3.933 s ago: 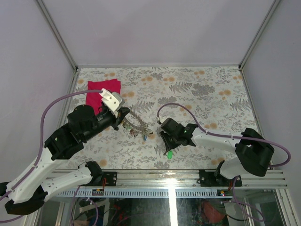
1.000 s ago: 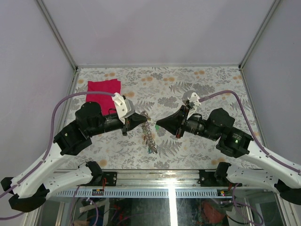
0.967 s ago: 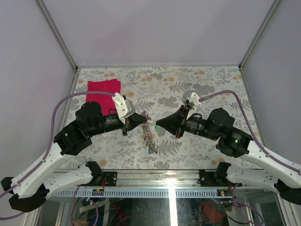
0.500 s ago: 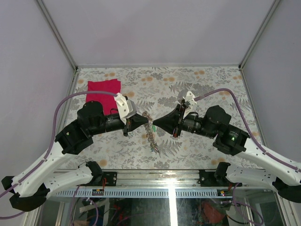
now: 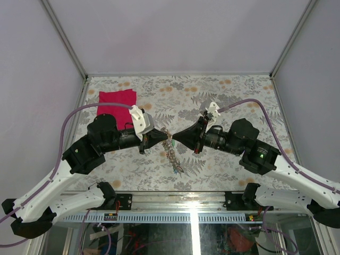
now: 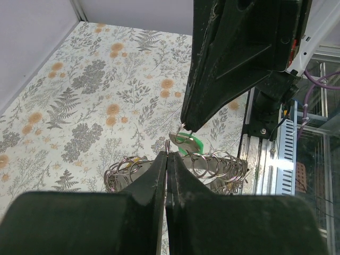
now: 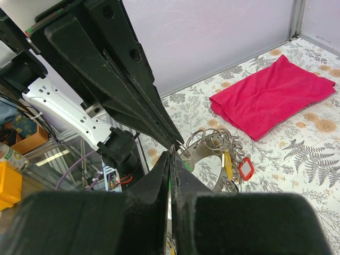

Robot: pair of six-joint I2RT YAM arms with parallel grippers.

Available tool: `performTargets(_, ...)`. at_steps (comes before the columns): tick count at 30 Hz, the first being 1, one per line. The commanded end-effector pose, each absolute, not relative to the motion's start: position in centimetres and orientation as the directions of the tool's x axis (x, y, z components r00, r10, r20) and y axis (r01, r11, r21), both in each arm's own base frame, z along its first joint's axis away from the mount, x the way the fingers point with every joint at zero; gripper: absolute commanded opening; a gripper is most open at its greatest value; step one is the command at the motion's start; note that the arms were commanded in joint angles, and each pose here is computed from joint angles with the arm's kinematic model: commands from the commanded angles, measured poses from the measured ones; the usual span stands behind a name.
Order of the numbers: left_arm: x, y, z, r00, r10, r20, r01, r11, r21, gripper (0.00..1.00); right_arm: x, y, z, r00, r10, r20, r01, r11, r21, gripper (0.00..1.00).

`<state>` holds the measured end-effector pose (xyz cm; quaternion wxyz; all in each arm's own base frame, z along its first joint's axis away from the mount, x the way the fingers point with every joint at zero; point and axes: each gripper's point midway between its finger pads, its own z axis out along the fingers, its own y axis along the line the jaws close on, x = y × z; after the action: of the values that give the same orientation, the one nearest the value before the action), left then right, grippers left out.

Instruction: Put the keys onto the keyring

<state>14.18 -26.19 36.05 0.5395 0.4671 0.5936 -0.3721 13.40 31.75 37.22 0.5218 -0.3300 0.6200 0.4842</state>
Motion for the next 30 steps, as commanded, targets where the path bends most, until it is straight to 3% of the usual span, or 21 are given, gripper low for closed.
performTargets(1,13.8,-26.5,40.6,0.131,0.024,-0.991,0.953,0.273,0.132,0.00,13.9,31.4,40.7,-0.198,0.191,-0.961,-0.910,0.329,0.253,0.00)
performTargets(30,13.7,-26.2,40.9,0.140,0.017,-0.990,0.950,0.280,0.139,0.00,15.5,31.0,38.4,-0.262,0.165,-0.951,-0.849,0.430,0.308,0.00)
